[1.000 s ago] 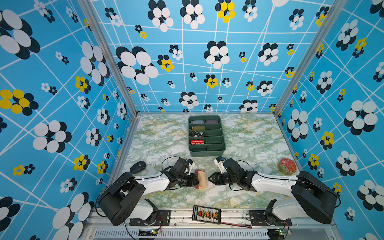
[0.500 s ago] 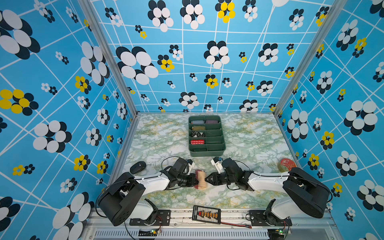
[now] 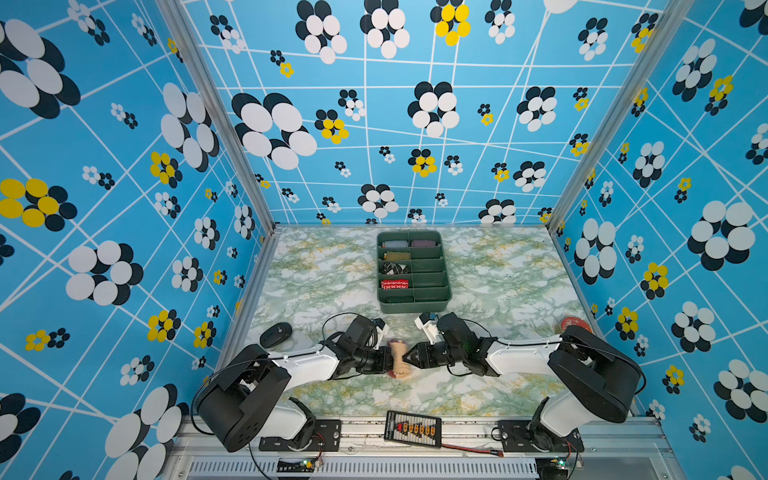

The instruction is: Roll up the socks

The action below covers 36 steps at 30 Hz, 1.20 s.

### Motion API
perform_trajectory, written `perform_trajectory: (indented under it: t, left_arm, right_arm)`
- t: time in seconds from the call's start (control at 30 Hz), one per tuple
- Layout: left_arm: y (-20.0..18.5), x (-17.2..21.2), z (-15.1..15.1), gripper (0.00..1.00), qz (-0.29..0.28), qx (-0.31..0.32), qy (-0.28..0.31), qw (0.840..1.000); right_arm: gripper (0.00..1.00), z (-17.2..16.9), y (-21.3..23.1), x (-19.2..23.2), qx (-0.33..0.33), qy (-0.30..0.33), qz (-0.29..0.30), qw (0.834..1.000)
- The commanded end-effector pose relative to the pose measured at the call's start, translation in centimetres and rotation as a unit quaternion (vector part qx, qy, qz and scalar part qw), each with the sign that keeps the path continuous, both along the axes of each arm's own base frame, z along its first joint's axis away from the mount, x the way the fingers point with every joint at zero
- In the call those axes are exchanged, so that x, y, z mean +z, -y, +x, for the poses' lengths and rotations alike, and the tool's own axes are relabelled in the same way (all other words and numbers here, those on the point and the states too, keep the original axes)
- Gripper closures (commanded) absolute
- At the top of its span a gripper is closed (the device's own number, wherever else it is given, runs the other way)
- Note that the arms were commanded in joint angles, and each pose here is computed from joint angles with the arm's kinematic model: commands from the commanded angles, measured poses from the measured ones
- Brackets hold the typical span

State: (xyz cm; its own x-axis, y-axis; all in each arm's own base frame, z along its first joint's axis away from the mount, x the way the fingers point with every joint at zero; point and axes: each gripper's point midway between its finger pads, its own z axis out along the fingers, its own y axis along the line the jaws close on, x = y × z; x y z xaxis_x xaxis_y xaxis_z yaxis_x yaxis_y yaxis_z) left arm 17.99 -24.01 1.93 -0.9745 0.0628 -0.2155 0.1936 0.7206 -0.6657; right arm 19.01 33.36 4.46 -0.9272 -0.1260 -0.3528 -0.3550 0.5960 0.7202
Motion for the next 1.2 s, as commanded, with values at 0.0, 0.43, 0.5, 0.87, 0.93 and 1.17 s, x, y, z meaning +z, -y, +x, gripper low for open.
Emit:
perform_trajectory:
  t: [0.0,0.43,0.5,0.87,0.93,1.17]
  left_arm:
    - [-3.1,-3.6,-2.2,1.00,0.075,0.013,-0.054,0.996]
    - [-2.9,-4.0,-2.0,1.00,0.074,0.011,-0.056,0.996]
    - [-2.8,-4.0,-2.0,1.00,0.073,0.010,-0.057,0.996]
    - [-2.9,-3.3,-1.5,1.00,0.074,0.011,-0.048,0.996]
    - [-3.1,-2.9,-1.2,1.00,0.075,0.013,-0.045,0.996]
    - [-4.7,-1.0,-0.3,0.98,0.084,0.030,-0.025,0.996]
  right_arm:
    - [0.57,-0.1,-0.7,-0.5,0.006,-0.009,-0.007,1.000]
    - [0.74,-2.0,-1.3,-2.6,0.028,-0.052,-0.024,0.998]
    - [0.87,-2.2,-1.3,-2.8,0.030,-0.055,-0.027,0.998]
    - [1.00,-1.9,-0.1,-2.7,0.022,-0.017,-0.082,0.996]
    - [1.00,-1.8,0.1,-2.6,0.022,-0.011,-0.093,0.995]
    - [1.00,-1.8,0.4,-2.8,0.026,0.000,-0.123,0.992]
